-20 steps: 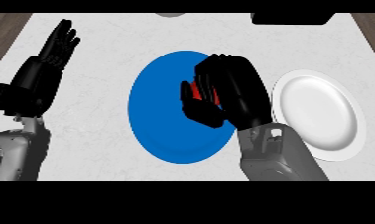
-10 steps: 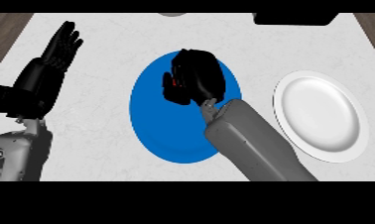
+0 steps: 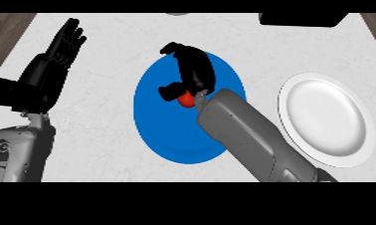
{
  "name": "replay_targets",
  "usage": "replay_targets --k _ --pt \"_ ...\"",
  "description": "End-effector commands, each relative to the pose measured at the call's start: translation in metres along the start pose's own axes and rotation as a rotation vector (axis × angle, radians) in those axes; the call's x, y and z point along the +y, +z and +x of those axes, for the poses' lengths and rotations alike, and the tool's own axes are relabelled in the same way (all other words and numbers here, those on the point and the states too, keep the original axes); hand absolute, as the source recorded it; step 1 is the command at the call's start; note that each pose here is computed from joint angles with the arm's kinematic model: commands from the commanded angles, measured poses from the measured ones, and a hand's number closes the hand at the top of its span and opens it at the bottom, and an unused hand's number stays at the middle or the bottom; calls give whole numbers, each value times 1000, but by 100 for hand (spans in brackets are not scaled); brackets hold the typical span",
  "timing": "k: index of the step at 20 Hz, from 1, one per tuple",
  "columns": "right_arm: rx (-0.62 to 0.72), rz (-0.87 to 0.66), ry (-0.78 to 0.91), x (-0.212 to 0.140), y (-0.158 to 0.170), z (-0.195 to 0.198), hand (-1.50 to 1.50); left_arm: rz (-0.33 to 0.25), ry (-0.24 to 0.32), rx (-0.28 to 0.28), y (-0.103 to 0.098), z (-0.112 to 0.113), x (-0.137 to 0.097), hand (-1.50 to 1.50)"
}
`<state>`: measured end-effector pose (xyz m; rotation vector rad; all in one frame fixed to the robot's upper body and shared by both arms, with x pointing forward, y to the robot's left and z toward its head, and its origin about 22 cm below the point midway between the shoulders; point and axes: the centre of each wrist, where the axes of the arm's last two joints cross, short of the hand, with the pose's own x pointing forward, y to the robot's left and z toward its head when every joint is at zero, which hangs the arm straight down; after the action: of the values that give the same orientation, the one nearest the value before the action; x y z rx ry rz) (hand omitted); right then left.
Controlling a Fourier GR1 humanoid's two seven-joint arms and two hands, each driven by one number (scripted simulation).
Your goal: Pick the tomato from the plate and place it in the plate
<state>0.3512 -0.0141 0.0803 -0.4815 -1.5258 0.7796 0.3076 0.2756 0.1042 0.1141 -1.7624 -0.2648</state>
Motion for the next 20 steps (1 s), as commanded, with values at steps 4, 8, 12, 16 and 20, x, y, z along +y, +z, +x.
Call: replay_targets --k 4,8,12,16,20 --pt "-52 -136 -214 0 -4 6 -150 -2 21 -5 2 13 -17 0" --pt "-101 -158 -383 -17 -2 26 -150 26 19 7 7 0 -16 0" --pt "-62 -222 -457 -18 -1 0 -150 40 -5 16 6 20 1 0" --pt "-48 -248 -519 -54 -4 -39 -150 23 12 20 15 -9 -1 0" --pt "-78 -277 -557 -95 25 -77 -150 62 -19 4 15 -14 -2 0"
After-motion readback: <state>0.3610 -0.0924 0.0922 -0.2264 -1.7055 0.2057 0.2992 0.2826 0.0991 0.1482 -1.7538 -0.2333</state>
